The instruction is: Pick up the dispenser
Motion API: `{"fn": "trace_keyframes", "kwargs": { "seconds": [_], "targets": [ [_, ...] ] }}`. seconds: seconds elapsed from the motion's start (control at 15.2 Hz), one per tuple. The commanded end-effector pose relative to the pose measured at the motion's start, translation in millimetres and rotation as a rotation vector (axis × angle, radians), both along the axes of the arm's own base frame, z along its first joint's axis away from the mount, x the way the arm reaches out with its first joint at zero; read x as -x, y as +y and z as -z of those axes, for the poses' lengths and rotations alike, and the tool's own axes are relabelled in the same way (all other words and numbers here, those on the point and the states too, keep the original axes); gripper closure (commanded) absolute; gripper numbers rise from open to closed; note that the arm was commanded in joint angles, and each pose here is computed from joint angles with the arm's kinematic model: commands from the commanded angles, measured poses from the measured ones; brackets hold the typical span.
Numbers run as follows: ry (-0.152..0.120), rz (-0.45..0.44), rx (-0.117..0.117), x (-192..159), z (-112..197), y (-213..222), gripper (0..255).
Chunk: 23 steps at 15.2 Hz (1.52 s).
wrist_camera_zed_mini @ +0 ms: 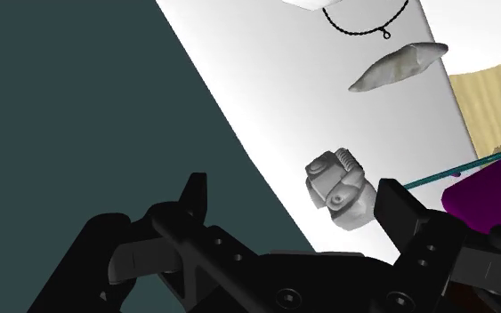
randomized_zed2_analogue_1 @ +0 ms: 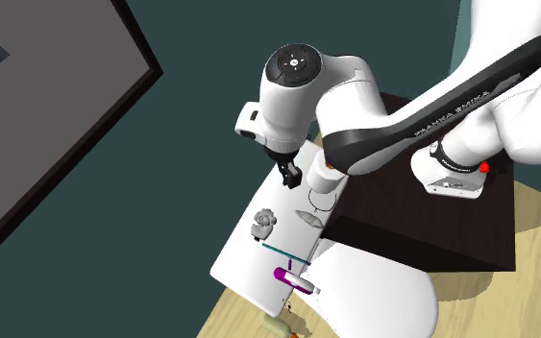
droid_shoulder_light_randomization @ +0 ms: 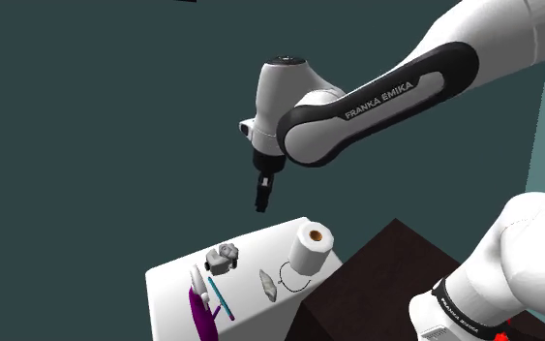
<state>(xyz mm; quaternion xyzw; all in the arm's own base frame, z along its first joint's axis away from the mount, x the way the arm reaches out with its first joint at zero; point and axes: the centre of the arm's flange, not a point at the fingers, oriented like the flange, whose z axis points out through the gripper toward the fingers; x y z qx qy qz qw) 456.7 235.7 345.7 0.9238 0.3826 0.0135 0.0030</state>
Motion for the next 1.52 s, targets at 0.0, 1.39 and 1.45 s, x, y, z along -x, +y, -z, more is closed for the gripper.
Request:
{"fn": "trace_keyframes", "kwargs": {
  "seconds": [0.0,1.39,1.45],
  "targets": [
    [0.004,-0.046,0.009,-1,23,18,0],
    [0.026,-0.281,0.060,2,176,107,255],
    [0.026,-0.281,0.060,1,175,106,255]
  ]
}}
